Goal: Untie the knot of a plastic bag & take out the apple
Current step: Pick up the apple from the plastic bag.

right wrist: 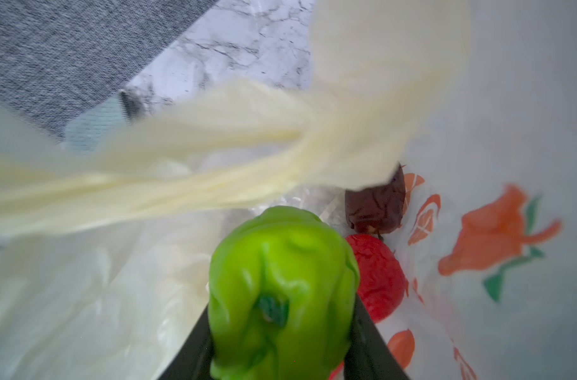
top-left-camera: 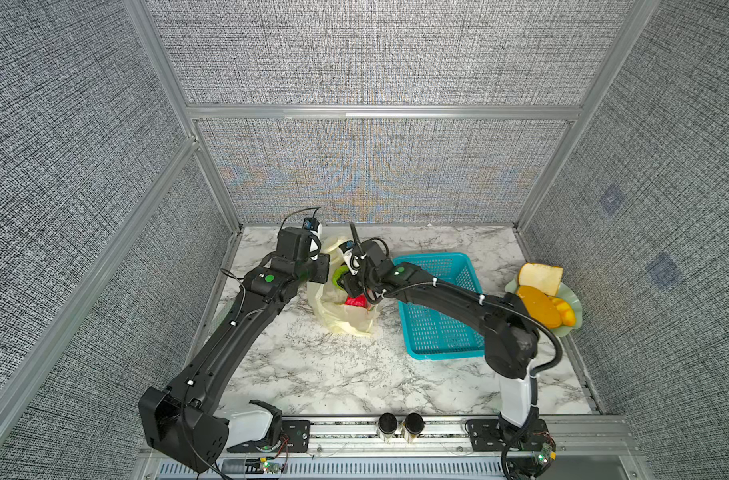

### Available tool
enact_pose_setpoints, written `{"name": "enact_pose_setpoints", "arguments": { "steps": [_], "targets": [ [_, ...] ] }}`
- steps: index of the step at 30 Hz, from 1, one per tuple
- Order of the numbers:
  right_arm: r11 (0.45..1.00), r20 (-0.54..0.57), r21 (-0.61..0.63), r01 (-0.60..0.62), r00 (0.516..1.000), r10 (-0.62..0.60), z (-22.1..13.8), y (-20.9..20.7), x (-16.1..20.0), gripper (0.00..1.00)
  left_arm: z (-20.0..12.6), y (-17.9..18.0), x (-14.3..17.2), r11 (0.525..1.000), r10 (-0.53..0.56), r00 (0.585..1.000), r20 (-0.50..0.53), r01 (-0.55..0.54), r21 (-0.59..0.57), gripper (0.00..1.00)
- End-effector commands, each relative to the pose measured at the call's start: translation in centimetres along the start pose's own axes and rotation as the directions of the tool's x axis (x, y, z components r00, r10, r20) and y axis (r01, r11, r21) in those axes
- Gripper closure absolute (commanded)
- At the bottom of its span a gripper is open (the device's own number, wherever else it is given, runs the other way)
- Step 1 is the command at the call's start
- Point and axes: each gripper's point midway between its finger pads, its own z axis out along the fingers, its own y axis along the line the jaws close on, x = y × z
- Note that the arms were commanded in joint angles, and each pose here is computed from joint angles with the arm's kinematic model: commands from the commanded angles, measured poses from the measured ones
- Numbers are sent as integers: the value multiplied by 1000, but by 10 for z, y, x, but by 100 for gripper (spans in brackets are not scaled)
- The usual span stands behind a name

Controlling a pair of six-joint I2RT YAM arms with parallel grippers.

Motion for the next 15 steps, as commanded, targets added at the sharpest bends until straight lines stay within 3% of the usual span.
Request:
{"name": "enact_pose_setpoints", "arguments": {
  "steps": [1, 5, 10, 13, 15],
  "targets": [
    [993, 99, -120, 10, 995, 2, -33, 20, -22, 72, 0, 3, -9, 1000, -12, 1000, 24, 13, -14, 100],
    [993, 148, -120, 5, 989, 13, -77, 19, -26, 72, 3, 1, -10, 1000, -9, 1000, 27, 9, -6, 100],
    [948, 197, -318, 3, 978, 63, -122, 36, -33, 72, 8, 0, -5, 1000, -8, 1000, 13, 8, 3, 100],
    [935, 186, -353, -16, 979, 87, -140, 36, -37, 72, 9, 1, -4, 1000, -10, 1000, 9, 10, -3, 100],
    [941, 245, -338, -25, 963, 113, -161, 30, -45, 72, 7, 2, -5, 1000, -7, 1000, 13, 8, -9, 100]
  ]
}}
